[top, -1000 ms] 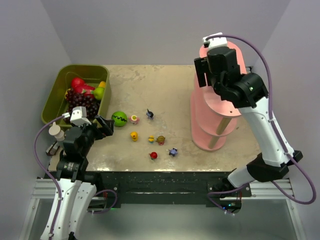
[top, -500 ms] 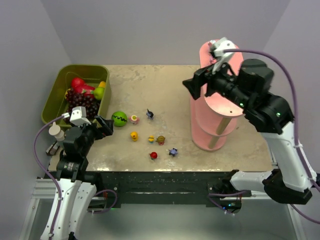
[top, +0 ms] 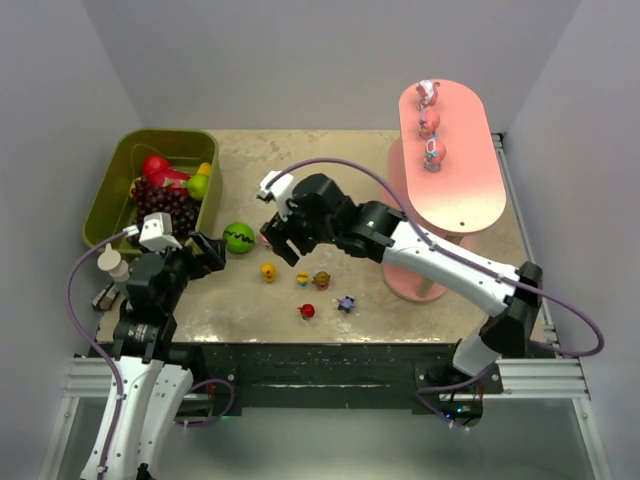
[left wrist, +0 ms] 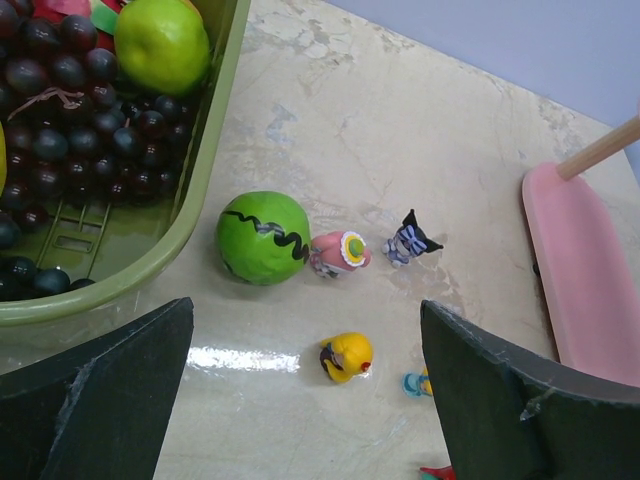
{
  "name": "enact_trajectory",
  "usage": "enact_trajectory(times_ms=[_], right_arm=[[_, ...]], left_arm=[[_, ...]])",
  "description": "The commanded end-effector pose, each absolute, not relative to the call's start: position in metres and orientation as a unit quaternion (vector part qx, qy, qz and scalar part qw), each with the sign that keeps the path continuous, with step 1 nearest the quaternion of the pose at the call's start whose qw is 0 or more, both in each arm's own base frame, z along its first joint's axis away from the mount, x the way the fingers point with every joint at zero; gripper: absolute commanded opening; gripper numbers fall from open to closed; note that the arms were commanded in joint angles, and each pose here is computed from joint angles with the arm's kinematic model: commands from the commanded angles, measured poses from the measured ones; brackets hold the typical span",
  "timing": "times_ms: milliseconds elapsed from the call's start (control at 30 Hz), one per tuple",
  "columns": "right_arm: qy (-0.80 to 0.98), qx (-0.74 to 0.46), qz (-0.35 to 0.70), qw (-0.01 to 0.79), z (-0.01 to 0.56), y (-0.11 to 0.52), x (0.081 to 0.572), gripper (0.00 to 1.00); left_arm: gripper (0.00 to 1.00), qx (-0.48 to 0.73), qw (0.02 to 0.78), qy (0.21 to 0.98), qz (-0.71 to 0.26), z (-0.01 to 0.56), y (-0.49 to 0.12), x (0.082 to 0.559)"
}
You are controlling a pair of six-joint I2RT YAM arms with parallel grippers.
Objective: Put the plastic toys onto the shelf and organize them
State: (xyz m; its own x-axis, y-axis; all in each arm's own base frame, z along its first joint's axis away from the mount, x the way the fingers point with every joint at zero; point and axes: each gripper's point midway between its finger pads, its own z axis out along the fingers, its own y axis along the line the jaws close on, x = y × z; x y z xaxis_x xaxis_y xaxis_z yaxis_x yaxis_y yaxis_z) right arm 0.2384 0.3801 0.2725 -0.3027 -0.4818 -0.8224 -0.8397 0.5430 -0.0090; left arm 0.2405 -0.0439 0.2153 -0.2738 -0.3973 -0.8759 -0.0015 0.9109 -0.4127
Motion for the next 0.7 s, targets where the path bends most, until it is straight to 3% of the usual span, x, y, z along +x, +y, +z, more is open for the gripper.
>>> enact_trajectory(times_ms=[0,300,667], right_arm=[[0.784,-0.397,0.194,0.436,0.245,0.410,0.266,0.71],[0.758,-0.447,0.152,0.450,0.178,0.458,0.306,0.64],[0.754,-0.439,0.133,0.470,0.146,0.479,0.351,0.63]], left_arm=[[1.00,-0.134,0.601,0.770,-0.169,0.225,-0.042,0.241],[1.00,-0.144,0.609,0.763,-0.161,0.228,-0.037,0.239],[1.00,-0.144,0.609,0.763,-0.160,0.228,-0.037,0.239]])
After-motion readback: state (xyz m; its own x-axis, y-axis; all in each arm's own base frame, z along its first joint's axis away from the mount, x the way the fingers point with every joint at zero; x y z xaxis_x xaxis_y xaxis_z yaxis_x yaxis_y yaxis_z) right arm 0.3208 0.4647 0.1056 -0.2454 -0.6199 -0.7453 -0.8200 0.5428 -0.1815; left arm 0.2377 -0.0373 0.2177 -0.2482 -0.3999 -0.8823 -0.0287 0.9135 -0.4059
